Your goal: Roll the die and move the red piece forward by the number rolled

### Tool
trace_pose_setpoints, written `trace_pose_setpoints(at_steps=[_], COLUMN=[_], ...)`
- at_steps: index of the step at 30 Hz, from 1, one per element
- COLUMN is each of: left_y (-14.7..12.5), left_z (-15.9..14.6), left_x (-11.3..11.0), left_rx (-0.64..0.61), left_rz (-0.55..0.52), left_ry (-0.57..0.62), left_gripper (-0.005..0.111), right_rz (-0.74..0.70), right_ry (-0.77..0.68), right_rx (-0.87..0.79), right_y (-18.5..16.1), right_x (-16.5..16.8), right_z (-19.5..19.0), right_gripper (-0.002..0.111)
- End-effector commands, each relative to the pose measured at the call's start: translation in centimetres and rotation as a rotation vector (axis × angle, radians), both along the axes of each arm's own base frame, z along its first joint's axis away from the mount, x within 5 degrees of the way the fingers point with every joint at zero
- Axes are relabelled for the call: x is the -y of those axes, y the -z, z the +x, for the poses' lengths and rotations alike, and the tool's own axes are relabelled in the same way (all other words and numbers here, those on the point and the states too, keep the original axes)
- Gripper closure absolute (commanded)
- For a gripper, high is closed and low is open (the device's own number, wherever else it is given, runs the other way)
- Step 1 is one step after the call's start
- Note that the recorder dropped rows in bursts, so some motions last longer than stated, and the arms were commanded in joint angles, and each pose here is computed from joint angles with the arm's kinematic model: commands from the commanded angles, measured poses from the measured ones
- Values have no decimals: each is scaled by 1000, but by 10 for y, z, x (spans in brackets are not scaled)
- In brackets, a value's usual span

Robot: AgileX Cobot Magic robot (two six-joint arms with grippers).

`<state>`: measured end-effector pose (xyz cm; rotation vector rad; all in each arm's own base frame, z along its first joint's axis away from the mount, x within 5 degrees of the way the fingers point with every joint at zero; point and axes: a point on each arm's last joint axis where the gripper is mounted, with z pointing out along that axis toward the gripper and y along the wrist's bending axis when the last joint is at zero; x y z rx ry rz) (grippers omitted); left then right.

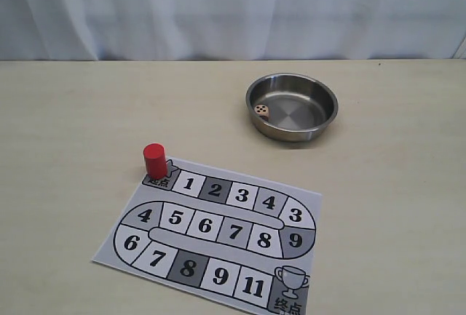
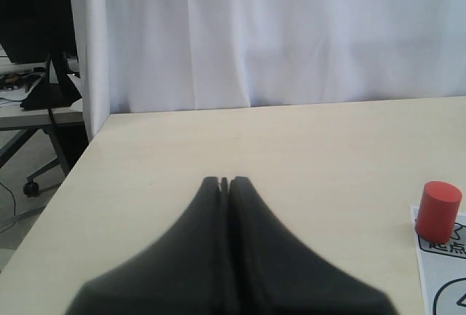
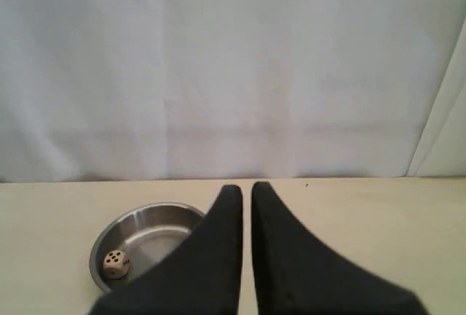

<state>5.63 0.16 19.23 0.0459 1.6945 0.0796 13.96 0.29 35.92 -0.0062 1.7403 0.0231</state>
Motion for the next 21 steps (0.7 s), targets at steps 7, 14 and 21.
trace_pose_setpoints(at_steps=[7,14,21], left_y=[-4,-4,-4], left_z=[0,0,0], left_x=[0,0,0], left_rx=[23,23,25], left_rz=[-5,-5,-5], left_ry=[1,1,1], left_gripper=[107,107,107], right_rz=[-30,-40,-19], right_ry=[-11,-18,-113], right_rx=[-151,-310,-513], right_y=[30,33,50], right_x=[-2,-4,-13], right_z=[63,109,157], right_gripper=[104,87,70])
